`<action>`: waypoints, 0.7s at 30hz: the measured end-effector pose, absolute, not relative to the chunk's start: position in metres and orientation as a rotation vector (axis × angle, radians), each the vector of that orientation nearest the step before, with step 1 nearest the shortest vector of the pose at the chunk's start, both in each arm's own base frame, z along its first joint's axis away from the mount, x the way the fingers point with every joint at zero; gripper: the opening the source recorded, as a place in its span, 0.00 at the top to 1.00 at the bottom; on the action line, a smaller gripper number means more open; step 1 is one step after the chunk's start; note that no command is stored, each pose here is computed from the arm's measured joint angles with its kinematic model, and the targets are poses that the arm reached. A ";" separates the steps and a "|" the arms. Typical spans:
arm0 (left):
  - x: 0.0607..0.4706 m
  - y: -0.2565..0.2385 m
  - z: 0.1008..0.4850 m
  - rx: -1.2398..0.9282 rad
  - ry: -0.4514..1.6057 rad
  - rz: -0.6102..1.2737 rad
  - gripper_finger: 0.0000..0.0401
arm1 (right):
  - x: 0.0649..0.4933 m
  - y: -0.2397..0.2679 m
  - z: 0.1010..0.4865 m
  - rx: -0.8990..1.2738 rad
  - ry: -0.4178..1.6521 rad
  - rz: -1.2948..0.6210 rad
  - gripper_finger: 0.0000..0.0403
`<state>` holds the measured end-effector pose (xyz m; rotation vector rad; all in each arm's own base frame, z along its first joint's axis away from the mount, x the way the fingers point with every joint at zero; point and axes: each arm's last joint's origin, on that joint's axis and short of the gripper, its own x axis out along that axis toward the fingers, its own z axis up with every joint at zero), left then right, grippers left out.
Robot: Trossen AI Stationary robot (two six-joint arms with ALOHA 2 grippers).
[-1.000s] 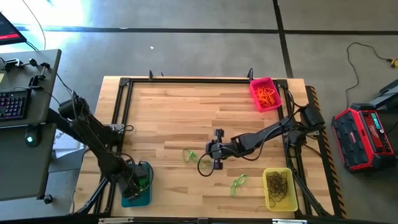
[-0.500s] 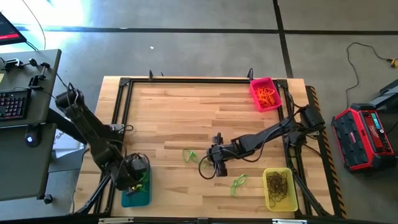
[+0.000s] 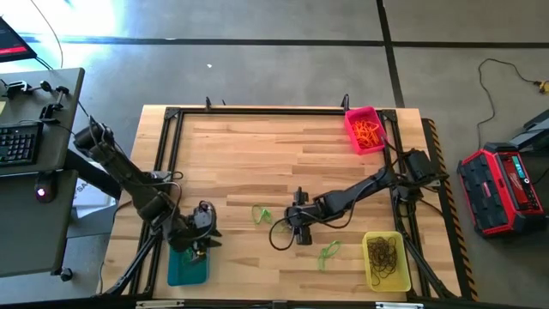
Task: Sort rubber bands into baskets
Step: Put the green rubber band into the blue bin
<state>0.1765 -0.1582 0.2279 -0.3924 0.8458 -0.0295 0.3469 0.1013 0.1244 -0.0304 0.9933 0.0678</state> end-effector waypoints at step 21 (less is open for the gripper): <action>0.215 -0.105 0.227 -0.246 0.913 -0.170 0.67 | 0.363 0.083 0.130 0.229 0.862 -0.068 0.97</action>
